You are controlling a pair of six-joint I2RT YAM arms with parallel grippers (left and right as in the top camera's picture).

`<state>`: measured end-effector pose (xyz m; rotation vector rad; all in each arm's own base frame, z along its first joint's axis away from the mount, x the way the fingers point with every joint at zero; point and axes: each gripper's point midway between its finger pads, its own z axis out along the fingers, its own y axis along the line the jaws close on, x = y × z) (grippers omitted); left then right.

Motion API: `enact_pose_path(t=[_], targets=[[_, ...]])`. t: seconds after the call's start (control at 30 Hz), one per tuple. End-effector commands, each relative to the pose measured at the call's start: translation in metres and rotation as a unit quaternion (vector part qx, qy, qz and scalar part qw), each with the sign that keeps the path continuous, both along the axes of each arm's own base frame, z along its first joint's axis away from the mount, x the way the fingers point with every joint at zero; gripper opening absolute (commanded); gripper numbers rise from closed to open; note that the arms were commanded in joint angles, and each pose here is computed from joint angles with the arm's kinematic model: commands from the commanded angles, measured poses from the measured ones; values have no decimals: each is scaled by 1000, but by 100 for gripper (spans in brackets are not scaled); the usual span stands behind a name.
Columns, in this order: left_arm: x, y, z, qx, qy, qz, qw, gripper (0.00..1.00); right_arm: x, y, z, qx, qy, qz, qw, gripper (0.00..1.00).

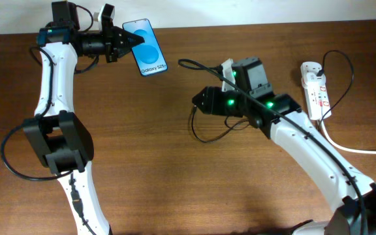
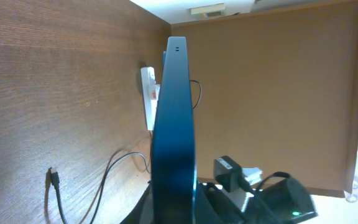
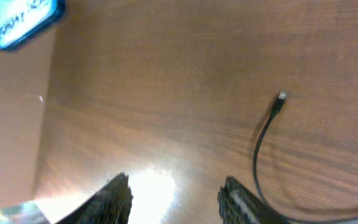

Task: Plug charger to phone and switch on socket

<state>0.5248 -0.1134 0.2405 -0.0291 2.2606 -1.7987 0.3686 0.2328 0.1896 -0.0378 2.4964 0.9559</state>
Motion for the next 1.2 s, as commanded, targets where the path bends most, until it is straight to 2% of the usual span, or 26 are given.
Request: enact_pose_path(t=[0.0, 0.63, 0.67, 0.73, 0.8, 1.17], targets=[[-3, -1, 10, -22, -13, -13, 1000, 0, 11, -9, 26, -54, -58, 10, 997, 50], [-6, -26, -1, 7, -4, -24, 1000, 0, 18, -16, 1, -90, -36, -6, 995, 50], [-6, -26, -4, 15, -2, -21, 1000, 0, 18, -17, 1, -91, -37, -8, 995, 51], [-6, -30, -5, 17, -2, -24, 1000, 0, 19, -18, 1, -94, -36, -14, 995, 59], [-7, -34, -5, 19, -2, -27, 999, 0, 19, -19, 0, -94, -36, -14, 995, 59], [-8, -38, -6, 22, -2, -30, 999, 0, 27, -14, -45, -106, 16, -17, 994, 58]])
